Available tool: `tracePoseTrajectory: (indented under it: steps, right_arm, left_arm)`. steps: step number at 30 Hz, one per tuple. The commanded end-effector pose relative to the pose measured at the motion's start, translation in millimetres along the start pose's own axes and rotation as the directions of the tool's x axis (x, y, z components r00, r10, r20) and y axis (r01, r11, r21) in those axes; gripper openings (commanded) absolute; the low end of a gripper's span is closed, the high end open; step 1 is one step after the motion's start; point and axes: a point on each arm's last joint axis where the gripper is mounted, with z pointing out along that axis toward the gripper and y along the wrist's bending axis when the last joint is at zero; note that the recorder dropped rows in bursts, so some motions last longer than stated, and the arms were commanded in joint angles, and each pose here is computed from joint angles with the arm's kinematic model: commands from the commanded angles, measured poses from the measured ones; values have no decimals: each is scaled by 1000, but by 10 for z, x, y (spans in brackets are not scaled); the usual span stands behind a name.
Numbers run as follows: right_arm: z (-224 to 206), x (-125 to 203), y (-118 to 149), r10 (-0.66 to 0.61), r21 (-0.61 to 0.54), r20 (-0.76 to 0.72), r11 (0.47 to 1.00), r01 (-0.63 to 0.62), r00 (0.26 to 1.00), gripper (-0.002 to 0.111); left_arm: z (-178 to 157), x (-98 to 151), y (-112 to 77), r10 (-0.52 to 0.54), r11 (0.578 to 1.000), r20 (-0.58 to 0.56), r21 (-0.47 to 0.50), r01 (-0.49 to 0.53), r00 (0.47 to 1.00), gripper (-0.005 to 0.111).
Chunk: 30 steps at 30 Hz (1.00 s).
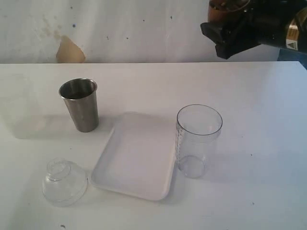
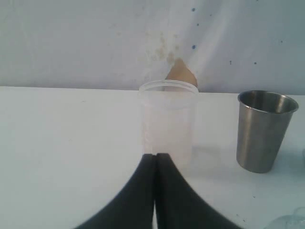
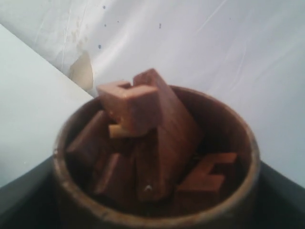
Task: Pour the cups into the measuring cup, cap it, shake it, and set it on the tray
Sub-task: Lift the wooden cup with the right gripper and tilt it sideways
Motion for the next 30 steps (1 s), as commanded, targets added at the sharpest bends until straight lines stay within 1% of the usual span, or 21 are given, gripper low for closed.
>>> tracePoseTrajectory:
  steps: [1, 6, 12, 14, 18, 24, 28, 30]
  right_arm:
    - [-226, 13, -2, -36, -15, 10, 999, 37, 999, 0]
    - [-357, 215, 45, -90, -44, -76, 995, 87, 993, 0]
    - [-290, 488, 108, -58, -76, -153, 996, 47, 987, 0]
    - [-263, 515, 126, -79, -99, -147, 993, 65, 986, 0]
    - [-231, 558, 137, -186, -132, -133, 977, 169, 974, 0]
    - [-176, 631, 167, -203, -173, -118, 968, 182, 972, 0]
    - [-151, 637, 210, -278, -219, -56, 940, 260, 959, 0]
    - [-151, 632, 215, -319, -225, -39, 926, 303, 947, 0]
  left_arm:
    - [0, 0, -2, -12, 1000, 13, 3, 12, 1000, 0]
    - [0, 0, -2, -12, 1000, 13, 3, 12, 1000, 0]
    - [0, 0, -2, -12, 1000, 13, 3, 12, 1000, 0]
    - [0, 0, -2, -12, 1000, 13, 3, 12, 1000, 0]
    - [0, 0, -2, -12, 1000, 13, 3, 12, 1000, 0]
    - [0, 0, -2, -12, 1000, 13, 3, 12, 1000, 0]
    - [0, 0, -2, -12, 1000, 13, 3, 12, 1000, 0]
    - [0, 0, -2, -12, 1000, 13, 3, 12, 1000, 0]
